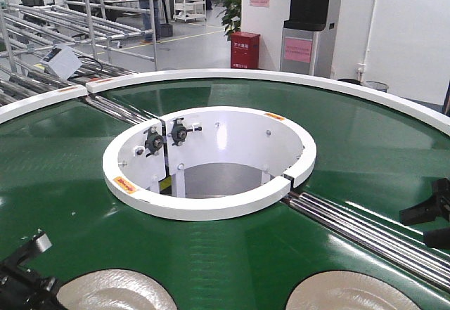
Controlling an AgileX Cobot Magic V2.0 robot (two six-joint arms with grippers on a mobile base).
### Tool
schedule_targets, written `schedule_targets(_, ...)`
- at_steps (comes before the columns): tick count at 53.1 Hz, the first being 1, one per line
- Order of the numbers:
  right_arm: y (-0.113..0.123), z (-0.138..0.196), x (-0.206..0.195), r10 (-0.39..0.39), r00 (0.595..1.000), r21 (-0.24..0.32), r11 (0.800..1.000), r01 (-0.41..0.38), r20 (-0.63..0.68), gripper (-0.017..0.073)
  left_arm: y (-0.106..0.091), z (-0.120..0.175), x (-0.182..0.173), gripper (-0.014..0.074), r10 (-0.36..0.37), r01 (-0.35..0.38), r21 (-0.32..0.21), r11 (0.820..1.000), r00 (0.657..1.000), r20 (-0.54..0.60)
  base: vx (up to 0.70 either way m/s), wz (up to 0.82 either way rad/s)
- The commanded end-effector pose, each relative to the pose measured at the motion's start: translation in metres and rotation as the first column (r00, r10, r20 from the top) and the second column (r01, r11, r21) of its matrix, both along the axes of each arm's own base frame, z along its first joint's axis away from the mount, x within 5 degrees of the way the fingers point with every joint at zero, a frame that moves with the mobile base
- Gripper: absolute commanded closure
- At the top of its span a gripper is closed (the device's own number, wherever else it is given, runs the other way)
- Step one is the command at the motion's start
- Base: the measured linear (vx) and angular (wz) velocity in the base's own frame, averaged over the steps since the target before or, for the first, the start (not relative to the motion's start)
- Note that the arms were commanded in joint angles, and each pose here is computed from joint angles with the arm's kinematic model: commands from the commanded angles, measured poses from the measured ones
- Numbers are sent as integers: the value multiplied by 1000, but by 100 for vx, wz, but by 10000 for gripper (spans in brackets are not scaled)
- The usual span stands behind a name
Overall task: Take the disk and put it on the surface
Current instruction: 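Grip the nearer plate rim with the left gripper and lift it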
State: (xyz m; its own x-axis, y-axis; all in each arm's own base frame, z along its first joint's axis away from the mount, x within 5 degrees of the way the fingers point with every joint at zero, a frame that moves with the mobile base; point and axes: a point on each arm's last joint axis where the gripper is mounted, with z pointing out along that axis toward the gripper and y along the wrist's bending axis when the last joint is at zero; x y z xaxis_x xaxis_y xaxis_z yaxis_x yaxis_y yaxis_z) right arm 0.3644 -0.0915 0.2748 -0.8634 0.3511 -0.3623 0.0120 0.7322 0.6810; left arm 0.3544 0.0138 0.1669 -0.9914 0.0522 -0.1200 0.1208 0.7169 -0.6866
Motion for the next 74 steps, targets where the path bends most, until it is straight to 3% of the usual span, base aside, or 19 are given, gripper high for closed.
schedule_targets(1,3,27,-4,9,996,-3,1000,-9,86,90,-13,40,-1,604,5,4,-88,996,995,95,0,0)
schedule_targets(5,1,24,-5,22,997,-41,999,-19,68,90,-17,58,0,603,50,-26,-153,988,987,155,0,0)
schedule_targets(10,-2,20,-8,42,998,-96,995,-38,38,90,-24,89,0,603,116,-38,-271,962,953,279,0,0)
schedule_targets(14,-4,18,-10,53,998,-136,989,-50,18,90,-28,117,-2,603,192,-48,-372,927,913,360,0,0)
schedule_targets(20,-5,16,-10,56,998,-163,985,-53,12,90,-31,157,-6,603,342,-84,-530,844,845,411,0,0)
schedule_targets(24,-7,15,-10,59,998,-186,981,-55,15,90,-31,176,-9,603,396,-90,-569,818,804,443,0,0)
schedule_targets(33,-11,10,-12,69,997,-246,967,-71,-16,99,-29,205,-12,601,434,-99,-544,833,726,533,0,0)
schedule_targets(40,-16,-1,-10,69,996,-287,955,-80,-48,104,-27,213,-10,601,444,-101,-541,835,704,554,0,0)
schedule_targets(48,-18,-29,-2,90,987,-225,967,-118,-130,104,-27,212,-9,601,450,-115,-535,837,699,555,0,0)
schedule_targets(57,-14,-54,6,124,975,-146,978,-152,-186,104,-26,207,-10,601,414,-116,-484,867,708,572,0,0)
schedule_targets(63,2,-64,12,180,961,-139,967,-211,-209,104,-25,204,-9,601,397,-128,-448,885,709,582,0,0)
schedule_targets(74,42,-89,22,299,914,-99,937,-336,-273,104,-25,203,-9,601,403,-137,-450,883,712,575,0,0)
